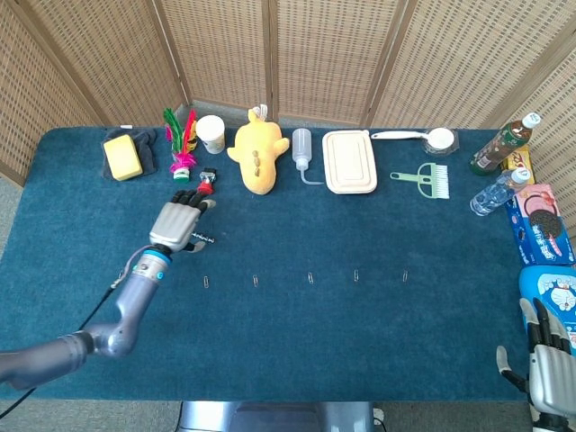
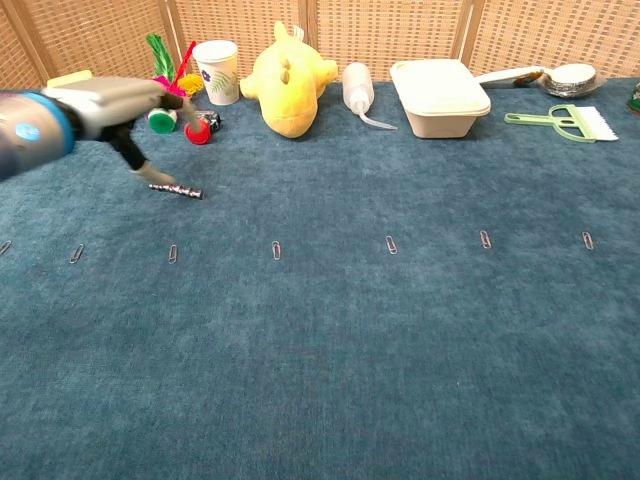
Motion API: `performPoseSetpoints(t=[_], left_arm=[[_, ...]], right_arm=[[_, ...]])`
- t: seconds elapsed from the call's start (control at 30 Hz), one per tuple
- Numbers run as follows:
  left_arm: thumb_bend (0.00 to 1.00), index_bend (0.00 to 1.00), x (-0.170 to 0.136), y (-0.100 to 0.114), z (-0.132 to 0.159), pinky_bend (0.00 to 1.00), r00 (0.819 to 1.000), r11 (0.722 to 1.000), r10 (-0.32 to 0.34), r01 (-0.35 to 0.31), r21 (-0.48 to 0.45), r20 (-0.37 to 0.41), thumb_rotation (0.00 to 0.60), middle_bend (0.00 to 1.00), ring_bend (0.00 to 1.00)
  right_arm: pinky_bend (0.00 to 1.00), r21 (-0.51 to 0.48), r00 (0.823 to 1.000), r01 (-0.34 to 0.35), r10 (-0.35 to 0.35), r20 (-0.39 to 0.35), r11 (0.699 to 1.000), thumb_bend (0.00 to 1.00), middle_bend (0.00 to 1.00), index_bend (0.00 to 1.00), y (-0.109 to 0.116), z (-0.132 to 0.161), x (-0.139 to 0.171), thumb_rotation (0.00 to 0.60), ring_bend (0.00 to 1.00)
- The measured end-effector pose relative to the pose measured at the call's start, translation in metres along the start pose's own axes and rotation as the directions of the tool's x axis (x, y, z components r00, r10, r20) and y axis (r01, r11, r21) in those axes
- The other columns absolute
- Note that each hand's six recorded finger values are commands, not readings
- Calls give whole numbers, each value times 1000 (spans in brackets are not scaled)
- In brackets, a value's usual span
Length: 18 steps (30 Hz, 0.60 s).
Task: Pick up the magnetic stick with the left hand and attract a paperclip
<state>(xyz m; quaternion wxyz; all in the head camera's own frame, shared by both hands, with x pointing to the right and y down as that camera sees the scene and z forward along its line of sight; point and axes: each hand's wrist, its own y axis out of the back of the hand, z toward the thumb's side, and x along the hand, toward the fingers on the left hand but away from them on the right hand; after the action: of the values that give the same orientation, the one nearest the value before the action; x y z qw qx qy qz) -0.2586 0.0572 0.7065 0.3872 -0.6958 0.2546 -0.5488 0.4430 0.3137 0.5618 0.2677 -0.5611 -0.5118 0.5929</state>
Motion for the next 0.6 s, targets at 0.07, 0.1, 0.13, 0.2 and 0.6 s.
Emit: performPoseSetpoints(t=[0.07,0.1,0.13,0.2,0.6], left_arm=[[347,399,-5,4,-8,221,1000,1000,16,-16,6,-11,600,401,402],[348,407,-6,6,-12,255,1000,1000,27,-27,13,-14,600,426,425],[349,412,-8,9,-15,311,999,999,42,-41,28,-14,600,467,463],[350,412,-11,13,-20,414,998,996,64,-64,65,-7,600,534,533],[362,476,-13,16,-58,687,995,969,103,-100,225,-3,600,803,805]], right_arm=[[108,-2,1000,-3,3,-5,1000,441,12,8,-2,1,-1,600,0],[108,-2,1000,-4,4,-7,1000,442,12,8,-2,1,-1,600,0],[108,-3,1000,-6,5,-10,1000,442,12,8,-3,2,-2,600,0],[108,-4,1000,-8,8,-15,1000,442,12,8,-4,3,-3,600,0],[108,-10,1000,-11,11,-29,1000,442,12,8,-5,7,-5,600,0]])
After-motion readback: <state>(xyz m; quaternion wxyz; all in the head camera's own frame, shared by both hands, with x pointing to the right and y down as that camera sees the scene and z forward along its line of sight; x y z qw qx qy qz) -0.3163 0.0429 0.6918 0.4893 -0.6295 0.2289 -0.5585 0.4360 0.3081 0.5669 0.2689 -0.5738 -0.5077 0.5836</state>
